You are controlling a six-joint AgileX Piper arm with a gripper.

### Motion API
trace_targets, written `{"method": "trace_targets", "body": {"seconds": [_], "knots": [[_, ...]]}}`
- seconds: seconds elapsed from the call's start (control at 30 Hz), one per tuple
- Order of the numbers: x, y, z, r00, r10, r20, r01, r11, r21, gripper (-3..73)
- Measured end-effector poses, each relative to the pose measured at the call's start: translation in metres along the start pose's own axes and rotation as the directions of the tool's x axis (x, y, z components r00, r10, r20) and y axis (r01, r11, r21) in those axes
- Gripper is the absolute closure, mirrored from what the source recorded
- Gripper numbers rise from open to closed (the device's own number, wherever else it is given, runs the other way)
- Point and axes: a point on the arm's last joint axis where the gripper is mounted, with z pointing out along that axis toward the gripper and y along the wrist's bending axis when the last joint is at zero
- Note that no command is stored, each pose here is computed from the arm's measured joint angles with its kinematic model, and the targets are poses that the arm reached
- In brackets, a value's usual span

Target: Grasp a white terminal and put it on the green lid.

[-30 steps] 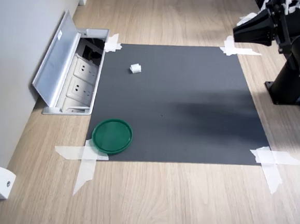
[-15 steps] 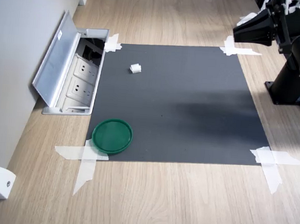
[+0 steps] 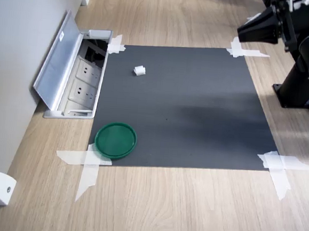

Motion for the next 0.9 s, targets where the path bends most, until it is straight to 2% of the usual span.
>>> {"method": "trace_targets", "body": {"seconds": [0.23, 0.4, 0.53, 0.7, 0.9], "knots": [[-0.033, -0.004, 0.031, 0.976, -0.024, -0.218, 0.021, 1.0, -0.017, 61.6], [-0.051, -0.006, 0.067, 0.908, -0.032, -0.418, 0.018, 0.999, -0.038, 61.6], [-0.061, -0.006, 0.098, 0.854, -0.063, -0.516, 0.036, 0.997, -0.063, 61.6], [-0.069, -0.005, 0.136, 0.799, -0.202, -0.566, 0.133, 0.978, -0.161, 62.5], [-0.062, 0.001, 0.194, 0.693, -0.349, -0.631, 0.184, 0.932, -0.313, 66.0]]}}
